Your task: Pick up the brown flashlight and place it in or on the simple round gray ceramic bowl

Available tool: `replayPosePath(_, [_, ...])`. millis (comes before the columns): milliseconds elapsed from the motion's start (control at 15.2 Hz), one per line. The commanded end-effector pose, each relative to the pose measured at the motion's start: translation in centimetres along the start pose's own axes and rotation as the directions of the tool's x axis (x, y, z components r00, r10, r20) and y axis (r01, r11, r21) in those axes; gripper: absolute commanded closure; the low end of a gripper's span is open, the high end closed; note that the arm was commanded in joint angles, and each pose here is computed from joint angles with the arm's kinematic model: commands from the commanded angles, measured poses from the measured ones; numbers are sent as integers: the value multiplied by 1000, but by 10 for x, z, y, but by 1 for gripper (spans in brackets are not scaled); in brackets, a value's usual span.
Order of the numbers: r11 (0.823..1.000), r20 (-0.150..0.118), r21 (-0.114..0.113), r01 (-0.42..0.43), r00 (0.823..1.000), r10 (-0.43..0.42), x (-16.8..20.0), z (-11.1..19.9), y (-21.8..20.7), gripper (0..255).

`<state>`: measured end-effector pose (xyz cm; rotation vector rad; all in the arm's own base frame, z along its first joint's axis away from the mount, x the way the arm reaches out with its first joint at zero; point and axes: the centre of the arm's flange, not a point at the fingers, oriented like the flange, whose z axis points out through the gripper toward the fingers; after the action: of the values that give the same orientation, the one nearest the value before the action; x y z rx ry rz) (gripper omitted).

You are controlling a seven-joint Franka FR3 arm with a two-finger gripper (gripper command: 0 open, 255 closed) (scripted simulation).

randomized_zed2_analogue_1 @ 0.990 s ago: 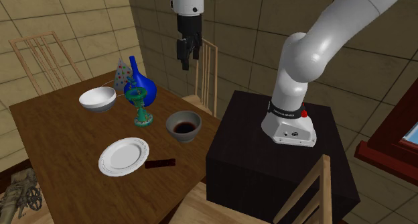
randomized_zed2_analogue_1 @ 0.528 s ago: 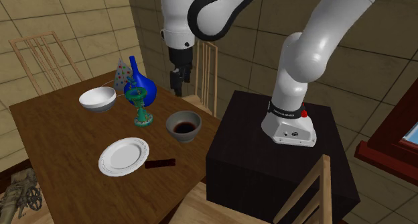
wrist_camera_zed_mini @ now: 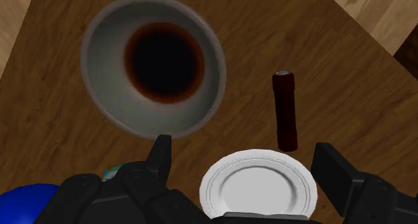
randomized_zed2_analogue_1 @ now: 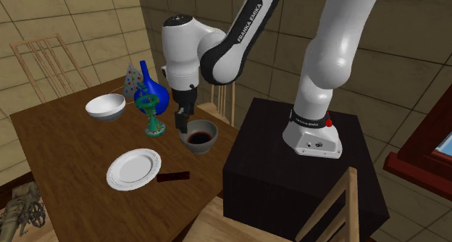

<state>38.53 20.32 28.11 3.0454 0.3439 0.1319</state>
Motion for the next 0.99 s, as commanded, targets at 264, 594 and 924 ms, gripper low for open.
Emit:
replayPosePath(264, [996, -26, -23, 89, 996, -90, 14, 66, -46, 0])
replayPosePath(594, [986, -43, -46, 160, 986, -162, 24, 122, -81, 0])
replayPosePath(924, [976, -54, -62, 208, 976, -211, 30, 167, -104, 0])
